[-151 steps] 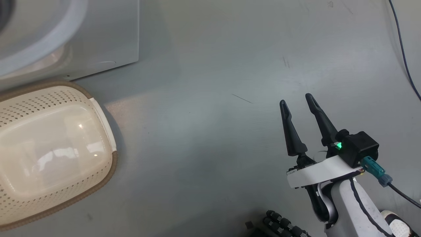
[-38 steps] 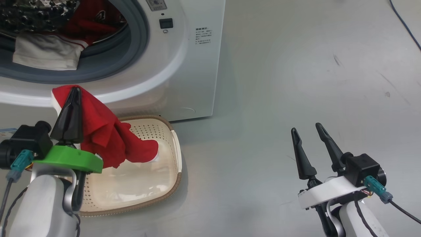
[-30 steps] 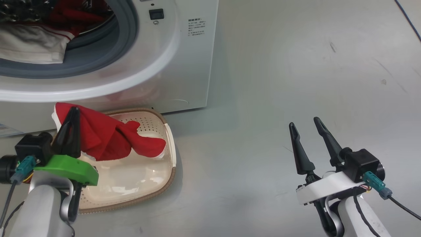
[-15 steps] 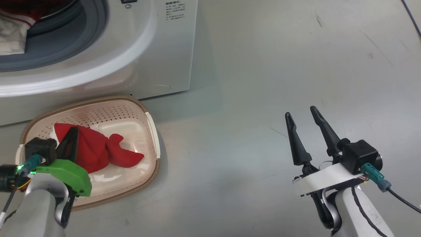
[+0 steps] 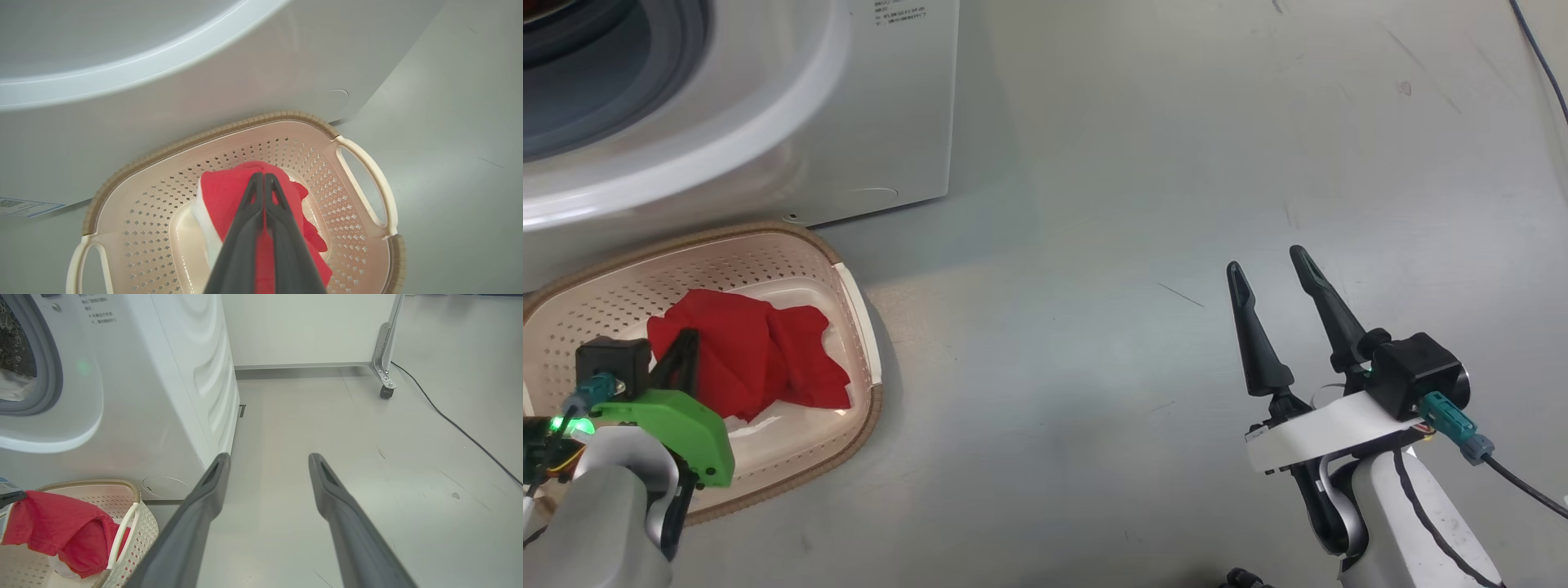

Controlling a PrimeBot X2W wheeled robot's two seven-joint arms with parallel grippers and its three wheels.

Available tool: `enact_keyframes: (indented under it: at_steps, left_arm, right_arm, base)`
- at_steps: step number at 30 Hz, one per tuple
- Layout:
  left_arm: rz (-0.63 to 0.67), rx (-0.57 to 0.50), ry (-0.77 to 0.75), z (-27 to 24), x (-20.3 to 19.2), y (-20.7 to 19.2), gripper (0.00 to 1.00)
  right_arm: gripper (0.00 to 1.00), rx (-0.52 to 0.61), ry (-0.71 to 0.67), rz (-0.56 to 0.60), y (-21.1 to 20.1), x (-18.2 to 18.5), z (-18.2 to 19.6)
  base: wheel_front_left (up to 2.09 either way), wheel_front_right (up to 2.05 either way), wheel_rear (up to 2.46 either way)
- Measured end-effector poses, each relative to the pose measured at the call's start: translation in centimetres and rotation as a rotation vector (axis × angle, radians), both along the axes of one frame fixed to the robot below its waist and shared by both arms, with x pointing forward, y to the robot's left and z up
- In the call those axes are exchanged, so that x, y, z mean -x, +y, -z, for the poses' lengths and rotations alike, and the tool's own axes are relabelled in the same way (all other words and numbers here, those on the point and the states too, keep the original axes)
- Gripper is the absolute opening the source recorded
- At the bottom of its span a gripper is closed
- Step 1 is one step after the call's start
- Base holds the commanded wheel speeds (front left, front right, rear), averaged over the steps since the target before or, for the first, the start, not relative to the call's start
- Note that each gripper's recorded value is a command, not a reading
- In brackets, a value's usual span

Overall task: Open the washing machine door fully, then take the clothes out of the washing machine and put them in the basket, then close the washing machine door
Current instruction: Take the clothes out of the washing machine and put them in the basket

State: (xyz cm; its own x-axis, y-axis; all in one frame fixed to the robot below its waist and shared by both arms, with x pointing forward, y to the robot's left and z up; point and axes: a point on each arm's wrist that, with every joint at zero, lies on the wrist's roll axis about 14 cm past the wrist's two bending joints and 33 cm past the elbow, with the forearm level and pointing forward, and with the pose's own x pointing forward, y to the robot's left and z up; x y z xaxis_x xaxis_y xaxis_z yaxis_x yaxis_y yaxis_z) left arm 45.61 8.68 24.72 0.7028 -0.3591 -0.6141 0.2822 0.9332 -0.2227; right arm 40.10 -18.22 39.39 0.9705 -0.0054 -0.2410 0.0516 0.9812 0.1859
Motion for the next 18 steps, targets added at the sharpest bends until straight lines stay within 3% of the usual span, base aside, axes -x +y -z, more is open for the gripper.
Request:
enact_keyframes:
  at_steps: [15, 16, 17, 18]
  left_arm:
    - [-0.084, -0.018, 0.13, 2.6, 1.5, 1.1, 0.0]
    - [-0.09, -0.012, 0.152, 2.8, 2.0, 0.9, 0.11]
    - [-0.092, -0.018, 0.171, 3.1, 2.4, 0.9, 1.0]
    - [-0.098, -0.023, 0.184, 3.2, 2.7, 1.1, 1.0]
  right_arm:
    - [1.0, 0.008, 0.002, 0.016, -0.4, 0.0, 0.0]
    - [1.0, 0.008, 0.0, 0.016, -0.4, 0.1, -0.1]
    - [1.0, 0.008, -0.001, 0.017, -0.4, 0.1, -0.2]
    - [1.0, 0.008, -0.003, 0.017, -0.4, 0.1, -0.3]
  base:
    - [0.0, 0.0, 0.0]
    - [0.0, 0.0, 0.0]
    - [0.0, 0.0, 0.0]
    - [0.0, 0.0, 0.0]
